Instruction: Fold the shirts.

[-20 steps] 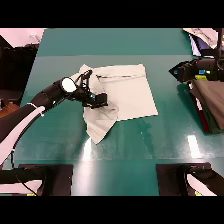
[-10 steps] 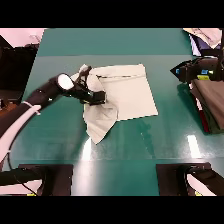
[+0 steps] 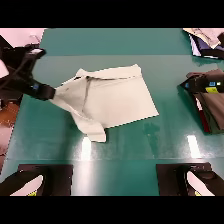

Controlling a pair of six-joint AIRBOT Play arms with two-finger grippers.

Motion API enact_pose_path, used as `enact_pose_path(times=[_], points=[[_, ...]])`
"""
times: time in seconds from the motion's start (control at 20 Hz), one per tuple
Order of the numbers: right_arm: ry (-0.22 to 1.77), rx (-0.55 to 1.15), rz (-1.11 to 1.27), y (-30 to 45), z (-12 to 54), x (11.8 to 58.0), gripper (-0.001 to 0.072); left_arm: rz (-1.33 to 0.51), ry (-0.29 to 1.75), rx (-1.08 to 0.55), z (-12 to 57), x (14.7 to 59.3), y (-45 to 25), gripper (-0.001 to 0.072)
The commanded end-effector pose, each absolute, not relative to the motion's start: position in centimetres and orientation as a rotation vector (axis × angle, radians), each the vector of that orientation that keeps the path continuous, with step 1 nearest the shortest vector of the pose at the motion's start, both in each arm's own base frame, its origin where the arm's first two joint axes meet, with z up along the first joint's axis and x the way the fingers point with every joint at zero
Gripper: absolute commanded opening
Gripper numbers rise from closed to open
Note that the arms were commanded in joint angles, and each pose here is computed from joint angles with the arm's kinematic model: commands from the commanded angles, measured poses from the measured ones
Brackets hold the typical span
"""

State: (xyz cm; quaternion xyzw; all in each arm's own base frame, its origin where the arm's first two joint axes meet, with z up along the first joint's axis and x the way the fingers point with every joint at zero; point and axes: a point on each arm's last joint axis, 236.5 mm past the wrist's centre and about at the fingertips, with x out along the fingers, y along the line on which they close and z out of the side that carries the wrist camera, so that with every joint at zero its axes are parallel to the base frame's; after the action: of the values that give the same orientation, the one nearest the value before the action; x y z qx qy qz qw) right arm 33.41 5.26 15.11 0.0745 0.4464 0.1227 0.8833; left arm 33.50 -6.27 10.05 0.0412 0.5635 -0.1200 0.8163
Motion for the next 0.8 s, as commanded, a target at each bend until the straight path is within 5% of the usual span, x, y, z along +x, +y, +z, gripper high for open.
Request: enact_pose_path(times=[0.0, 0.05, 0.1, 0.25, 0.55, 0.6, 0.75], points=[[0.952, 0.23, 0.225, 4.3, 13.3, 32.3, 0.0309, -0.107, 1.228, 0.085, 9.7, 32.8, -0.5, 0.0125], [0.96, 0.244, 0.215, 3.9, 12.8, 32.0, 0.0309, -0.078, 1.232, 0.062, 9.3, 32.8, 0.4, 0.0551], [0.962, 0.248, 0.209, 3.8, 12.6, 31.8, 0.0309, -0.046, 1.244, 0.034, 9.0, 32.6, 1.5, 0.0715], [0.955, 0.247, 0.209, 3.9, 12.6, 32.0, 0.0309, 0.022, 1.239, -0.135, 9.0, 32.5, 3.0, 0.0715], [0.905, 0.223, 0.241, 5.2, 13.3, 32.9, 0.0309, -0.26, 1.411, -0.477, 3.8, 28.6, -6.1, 0.0712], [0.894, 0.22, 0.243, 5.3, 13.4, 33.1, 0.0309, -0.268, 1.444, -0.49, 2.3, 27.6, -6.9, 0.0585], [0.888, 0.222, 0.241, 5.3, 13.5, 33.2, 0.0309, -0.25, 1.451, -0.5, -1.4, 25.4, -9.2, 0.0543]])
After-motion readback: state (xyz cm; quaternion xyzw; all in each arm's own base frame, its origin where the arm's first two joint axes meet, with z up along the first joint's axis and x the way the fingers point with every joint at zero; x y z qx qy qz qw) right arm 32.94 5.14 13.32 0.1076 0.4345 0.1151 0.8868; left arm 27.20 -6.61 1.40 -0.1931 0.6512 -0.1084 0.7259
